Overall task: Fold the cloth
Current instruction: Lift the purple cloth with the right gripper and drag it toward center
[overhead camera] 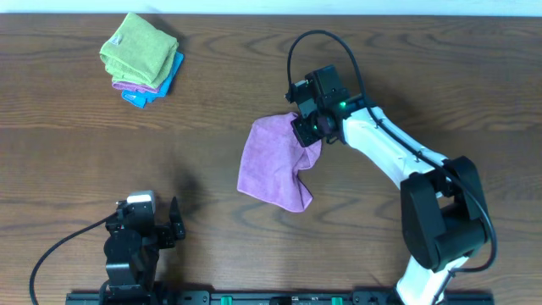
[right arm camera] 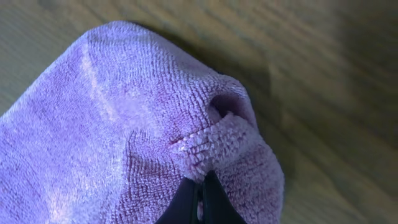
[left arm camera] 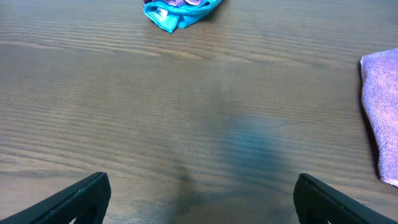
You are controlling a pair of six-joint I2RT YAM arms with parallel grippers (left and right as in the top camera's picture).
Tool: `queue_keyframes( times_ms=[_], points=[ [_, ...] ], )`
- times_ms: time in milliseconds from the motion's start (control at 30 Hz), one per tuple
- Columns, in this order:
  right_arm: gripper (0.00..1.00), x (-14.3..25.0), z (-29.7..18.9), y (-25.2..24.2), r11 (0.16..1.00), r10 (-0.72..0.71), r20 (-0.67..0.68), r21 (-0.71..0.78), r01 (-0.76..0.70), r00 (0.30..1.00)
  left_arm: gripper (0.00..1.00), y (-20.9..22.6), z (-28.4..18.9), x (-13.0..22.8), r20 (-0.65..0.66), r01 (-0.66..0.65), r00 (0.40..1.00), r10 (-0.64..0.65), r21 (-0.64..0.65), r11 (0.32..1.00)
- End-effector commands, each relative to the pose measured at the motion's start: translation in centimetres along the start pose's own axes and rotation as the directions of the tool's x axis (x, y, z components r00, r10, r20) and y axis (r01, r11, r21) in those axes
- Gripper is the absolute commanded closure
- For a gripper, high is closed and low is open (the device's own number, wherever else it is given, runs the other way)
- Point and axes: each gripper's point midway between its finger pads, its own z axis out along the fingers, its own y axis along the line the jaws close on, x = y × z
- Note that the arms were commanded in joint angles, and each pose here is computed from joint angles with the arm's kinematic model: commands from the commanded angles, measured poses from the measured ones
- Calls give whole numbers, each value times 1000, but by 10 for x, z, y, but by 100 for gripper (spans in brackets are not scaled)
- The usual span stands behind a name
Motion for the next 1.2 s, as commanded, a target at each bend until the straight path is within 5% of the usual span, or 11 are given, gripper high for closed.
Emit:
queue_keyframes(
  times_ms=[0,367,667,900,1167],
  points=[
    [99,-31,-29,-10,997,-15,98,74,7,995,5,3,1,3,-3,-14,1000,14,-17,1000],
    [98,-35,-45,-44,961,-16,109,276,-15,994,5,3,1,3,-3,-14,1000,14,-17,1000],
    [85,-35,-45,-46,959,-14,109,282,-18,994,5,3,1,3,-3,-14,1000,14,-17,1000],
    [99,-35,-46,-46,959,-14,109,284,-18,994,5,3,1,3,-3,-14,1000,14,-17,1000],
    [99,-55,-75,-73,896,1,211,434,-94,977,5,3,1,3,-3,-14,1000,14,-17,1000]
  ],
)
